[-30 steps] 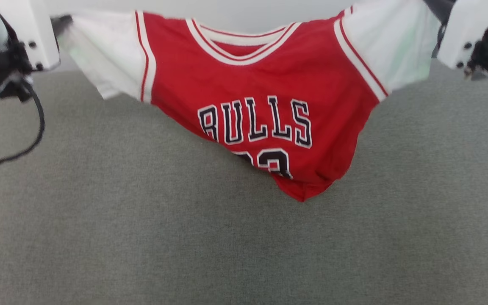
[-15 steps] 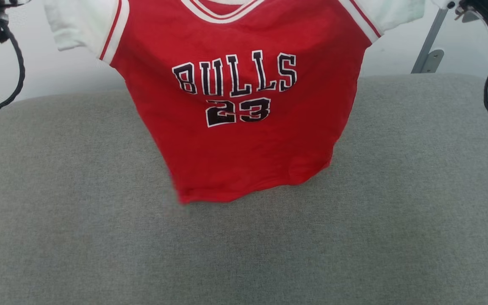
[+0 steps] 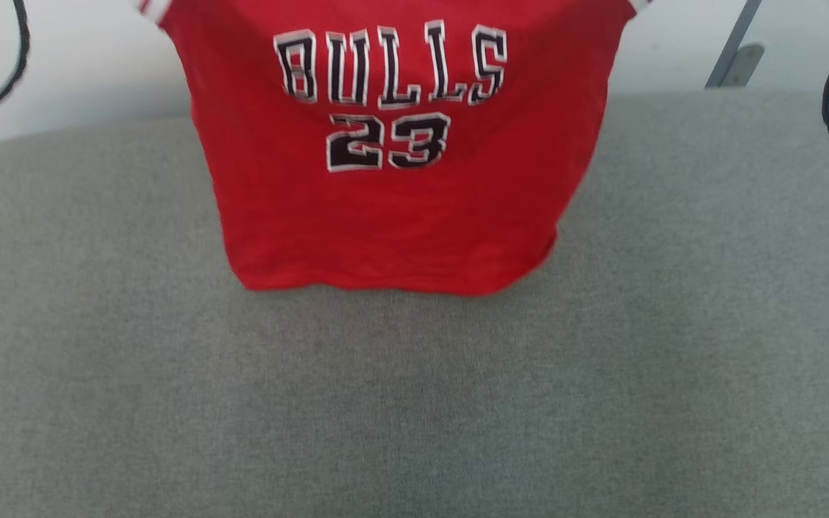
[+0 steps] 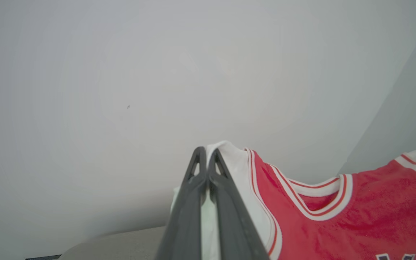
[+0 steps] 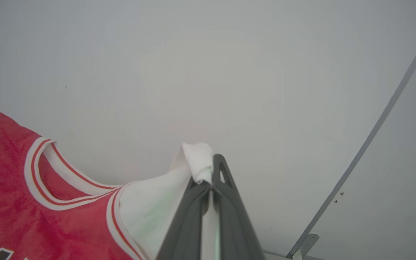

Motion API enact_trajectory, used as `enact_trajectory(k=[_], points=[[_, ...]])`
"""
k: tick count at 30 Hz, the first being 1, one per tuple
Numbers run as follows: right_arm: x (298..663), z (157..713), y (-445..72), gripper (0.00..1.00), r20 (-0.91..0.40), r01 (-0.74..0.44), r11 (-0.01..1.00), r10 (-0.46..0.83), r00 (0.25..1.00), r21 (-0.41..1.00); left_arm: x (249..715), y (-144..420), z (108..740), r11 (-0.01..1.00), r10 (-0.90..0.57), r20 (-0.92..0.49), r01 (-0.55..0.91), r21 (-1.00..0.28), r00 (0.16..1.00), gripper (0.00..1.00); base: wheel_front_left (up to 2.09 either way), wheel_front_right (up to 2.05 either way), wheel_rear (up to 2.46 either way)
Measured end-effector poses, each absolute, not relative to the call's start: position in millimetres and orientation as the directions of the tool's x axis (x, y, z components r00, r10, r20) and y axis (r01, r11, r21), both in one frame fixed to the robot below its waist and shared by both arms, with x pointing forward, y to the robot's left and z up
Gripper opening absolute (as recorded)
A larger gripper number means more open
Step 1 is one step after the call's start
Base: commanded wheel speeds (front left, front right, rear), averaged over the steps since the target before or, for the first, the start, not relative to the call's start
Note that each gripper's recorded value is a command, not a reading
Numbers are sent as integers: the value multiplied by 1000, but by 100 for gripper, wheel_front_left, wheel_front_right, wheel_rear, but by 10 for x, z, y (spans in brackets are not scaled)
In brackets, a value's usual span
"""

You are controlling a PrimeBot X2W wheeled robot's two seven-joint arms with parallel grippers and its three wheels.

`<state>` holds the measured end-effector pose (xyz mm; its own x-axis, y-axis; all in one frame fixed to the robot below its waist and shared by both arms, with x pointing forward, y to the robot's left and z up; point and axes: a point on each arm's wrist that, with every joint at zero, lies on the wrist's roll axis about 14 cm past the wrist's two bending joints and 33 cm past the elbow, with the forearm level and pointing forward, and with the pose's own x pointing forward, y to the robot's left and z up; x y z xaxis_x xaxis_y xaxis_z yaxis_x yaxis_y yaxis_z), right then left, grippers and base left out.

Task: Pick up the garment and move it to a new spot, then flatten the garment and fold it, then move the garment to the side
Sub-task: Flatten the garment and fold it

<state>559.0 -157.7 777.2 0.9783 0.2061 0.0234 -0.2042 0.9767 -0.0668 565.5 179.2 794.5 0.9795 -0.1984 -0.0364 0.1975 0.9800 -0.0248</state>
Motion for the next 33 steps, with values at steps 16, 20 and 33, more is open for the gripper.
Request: enact_trajectory(k=[16,20,33], points=[[6438,8029,-1475,0,448,-92,953,220,866,-289,6469,1711,8397,983,-181,446,156,92,877,0,0,0,0],[6552,8030,-1468,0,477,-54,932,232,847,-358,6520,1698,8454,980,-199,544,165,110,815,0,0,0,0],[6859,6572,-1230,0,208,-181,917,266,941,-355,6833,1960,6600,980,-177,152,161,116,972,0,0,0,0]])
